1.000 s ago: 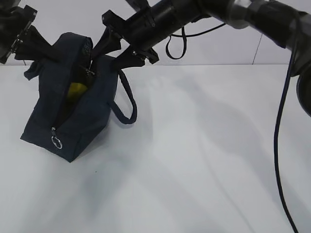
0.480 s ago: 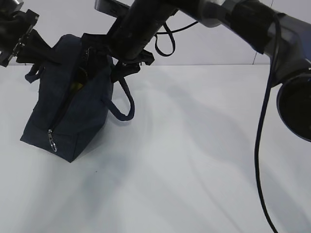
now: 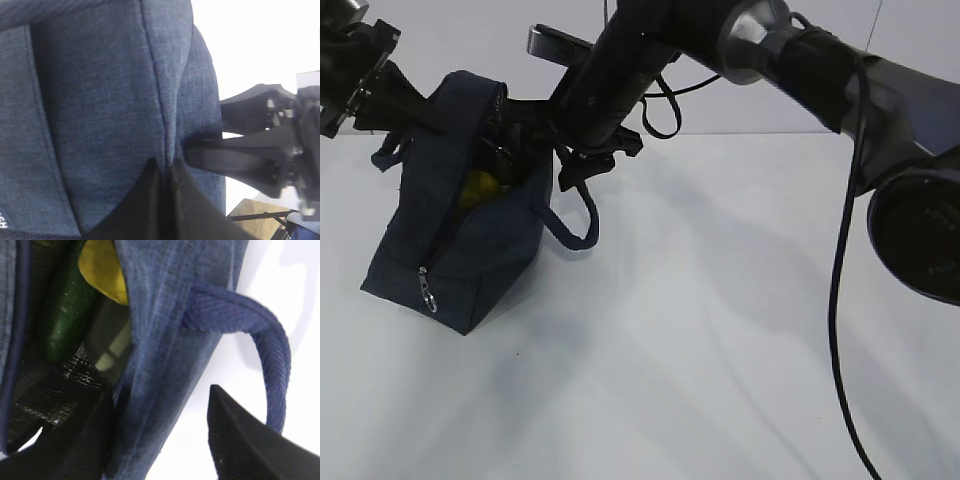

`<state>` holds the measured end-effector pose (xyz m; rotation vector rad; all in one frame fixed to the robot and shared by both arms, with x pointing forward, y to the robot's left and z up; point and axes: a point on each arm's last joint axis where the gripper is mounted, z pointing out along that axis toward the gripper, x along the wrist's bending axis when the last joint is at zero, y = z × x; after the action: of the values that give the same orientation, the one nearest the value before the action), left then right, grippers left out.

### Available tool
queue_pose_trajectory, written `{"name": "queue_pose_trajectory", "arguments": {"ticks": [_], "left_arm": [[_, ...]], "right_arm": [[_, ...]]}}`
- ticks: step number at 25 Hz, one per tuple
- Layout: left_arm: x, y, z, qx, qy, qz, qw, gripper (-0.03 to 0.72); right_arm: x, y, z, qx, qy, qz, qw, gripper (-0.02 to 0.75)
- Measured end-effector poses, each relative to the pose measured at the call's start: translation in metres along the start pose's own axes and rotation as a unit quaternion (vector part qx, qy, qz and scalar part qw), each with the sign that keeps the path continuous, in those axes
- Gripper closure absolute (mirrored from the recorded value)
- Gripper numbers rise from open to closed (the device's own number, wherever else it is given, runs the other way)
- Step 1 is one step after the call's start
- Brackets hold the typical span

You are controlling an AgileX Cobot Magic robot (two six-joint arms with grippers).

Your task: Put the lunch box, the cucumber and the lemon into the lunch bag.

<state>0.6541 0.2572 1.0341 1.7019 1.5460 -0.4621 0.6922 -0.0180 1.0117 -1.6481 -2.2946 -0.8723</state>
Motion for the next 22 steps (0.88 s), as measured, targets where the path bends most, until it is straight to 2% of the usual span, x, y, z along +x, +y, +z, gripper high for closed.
{"name": "queue_pose_trajectory", "arguments": {"ticks": [9,12,15,19,20,22], "left_arm": [[0.0,0.0,0.0,0.0,0.0,0.0,1.0,0.696],[0.0,0.0,0.0,0.0,0.0,0.0,1.0,0.696],[0.0,0.0,0.0,0.0,0.0,0.0,1.0,0.696],[0.0,0.0,0.0,0.0,0.0,0.0,1.0,0.696],[0.0,0.0,0.0,0.0,0.0,0.0,1.0,0.696],[0.0,0.0,0.0,0.0,0.0,0.0,1.0,0.696]], "right_arm": [[-0.0003,-0.0016,0.0008,0.009,0.001,0.002,1.0,0.279],[-0.0003,-0.0016,0.0008,0.009,0.001,0.002,1.0,0.317],[-0.0003,-0.002,0.0008,0.011,0.001,0.002,1.0,0.444],[-0.0038,-0.0021,0.0008,0.011,-0.019,-0.005,1.0,0.675],[-0.0053,-0.0021,0.0008,0.011,-0.027,-0.008,1.0,0.709],[-0.0078,-0.0022,0.0006,0.012,-0.04,-0.013,0.999,0.72]]}}
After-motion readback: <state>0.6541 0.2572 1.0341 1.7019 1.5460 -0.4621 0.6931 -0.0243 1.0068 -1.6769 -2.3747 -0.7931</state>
